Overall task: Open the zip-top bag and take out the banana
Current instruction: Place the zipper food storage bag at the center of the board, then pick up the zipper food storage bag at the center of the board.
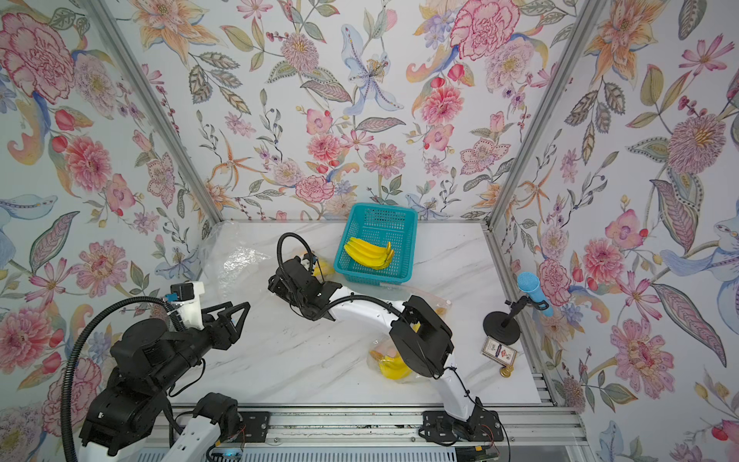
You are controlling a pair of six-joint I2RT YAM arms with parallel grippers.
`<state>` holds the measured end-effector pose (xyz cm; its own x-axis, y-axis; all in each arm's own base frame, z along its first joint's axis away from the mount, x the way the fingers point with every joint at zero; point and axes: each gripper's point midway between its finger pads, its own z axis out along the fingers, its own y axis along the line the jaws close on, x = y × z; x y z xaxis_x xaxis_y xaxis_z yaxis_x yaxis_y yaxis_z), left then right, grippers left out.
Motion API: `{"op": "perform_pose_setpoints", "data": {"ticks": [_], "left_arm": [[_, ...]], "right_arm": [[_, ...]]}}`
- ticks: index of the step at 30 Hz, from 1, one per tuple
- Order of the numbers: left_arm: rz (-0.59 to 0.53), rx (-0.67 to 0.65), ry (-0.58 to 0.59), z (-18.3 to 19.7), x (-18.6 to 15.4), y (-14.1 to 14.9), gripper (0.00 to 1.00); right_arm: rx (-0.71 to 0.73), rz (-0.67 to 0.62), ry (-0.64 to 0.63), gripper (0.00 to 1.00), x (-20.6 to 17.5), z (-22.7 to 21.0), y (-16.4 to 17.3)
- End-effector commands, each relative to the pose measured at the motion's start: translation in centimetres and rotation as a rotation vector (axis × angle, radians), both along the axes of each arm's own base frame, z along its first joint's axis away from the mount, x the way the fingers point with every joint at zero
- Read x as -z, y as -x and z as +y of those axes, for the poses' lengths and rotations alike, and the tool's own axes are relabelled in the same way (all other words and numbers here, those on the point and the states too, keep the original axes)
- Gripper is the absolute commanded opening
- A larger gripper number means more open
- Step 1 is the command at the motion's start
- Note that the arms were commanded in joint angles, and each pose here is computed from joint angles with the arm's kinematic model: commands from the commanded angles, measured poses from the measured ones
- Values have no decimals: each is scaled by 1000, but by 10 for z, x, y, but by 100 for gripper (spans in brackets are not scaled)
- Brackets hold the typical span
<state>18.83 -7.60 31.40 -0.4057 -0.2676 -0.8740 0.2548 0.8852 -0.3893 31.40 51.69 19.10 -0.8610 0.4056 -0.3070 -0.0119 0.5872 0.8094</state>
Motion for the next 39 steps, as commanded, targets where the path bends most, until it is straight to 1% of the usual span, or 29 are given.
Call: {"op": "perform_pose_setpoints", "data": {"ticks": [1, 6, 7, 8, 9, 11, 13, 16, 18, 20, 22, 25, 28, 35, 39], "left_arm": [[22, 0, 37, -5, 7, -11, 61], [90, 22, 65, -15, 28, -25, 61], [104, 30, 75, -18, 33, -28, 61], [116, 40, 84, -21, 37, -32, 61], [135, 47, 95, -24, 44, -35, 61], [161, 66, 117, -31, 55, -40, 61], [180, 83, 145, -37, 63, -44, 61], [198, 133, 192, -49, 73, -50, 62], [221, 170, 212, -58, 81, -53, 62], [228, 194, 213, -65, 85, -57, 63], [220, 231, 216, -76, 87, -59, 63], [224, 310, 222, -103, 92, -60, 65], [217, 415, 214, -143, 96, -56, 67], [229, 672, 256, -246, 110, -51, 68], [266, 738, 249, -288, 124, -64, 69]], "right_arm": [[-113, -88, 218, 57, -11, -40, 9], [-214, -143, 509, 64, -12, -113, 36], [-219, -153, 564, 71, -12, -130, 41], [-203, -164, 631, 80, -15, -152, 46], [-183, -164, 686, 99, -17, -175, 52], [-130, -136, 735, 100, -16, -218, 60], [-50, -65, 727, 100, -12, -262, 68], [101, 32, 628, 100, -6, -327, 80], [209, 98, 537, 100, 1, -368, 90], [265, 135, 464, 100, 5, -397, 94], [281, 173, 431, 100, 10, -415, 100], [260, 227, 423, 100, 19, -426, 104], [230, 289, 415, 100, 31, -426, 103], [190, 322, 390, 100, 41, -424, 91], [206, 329, 341, 100, 45, -431, 86]]}}
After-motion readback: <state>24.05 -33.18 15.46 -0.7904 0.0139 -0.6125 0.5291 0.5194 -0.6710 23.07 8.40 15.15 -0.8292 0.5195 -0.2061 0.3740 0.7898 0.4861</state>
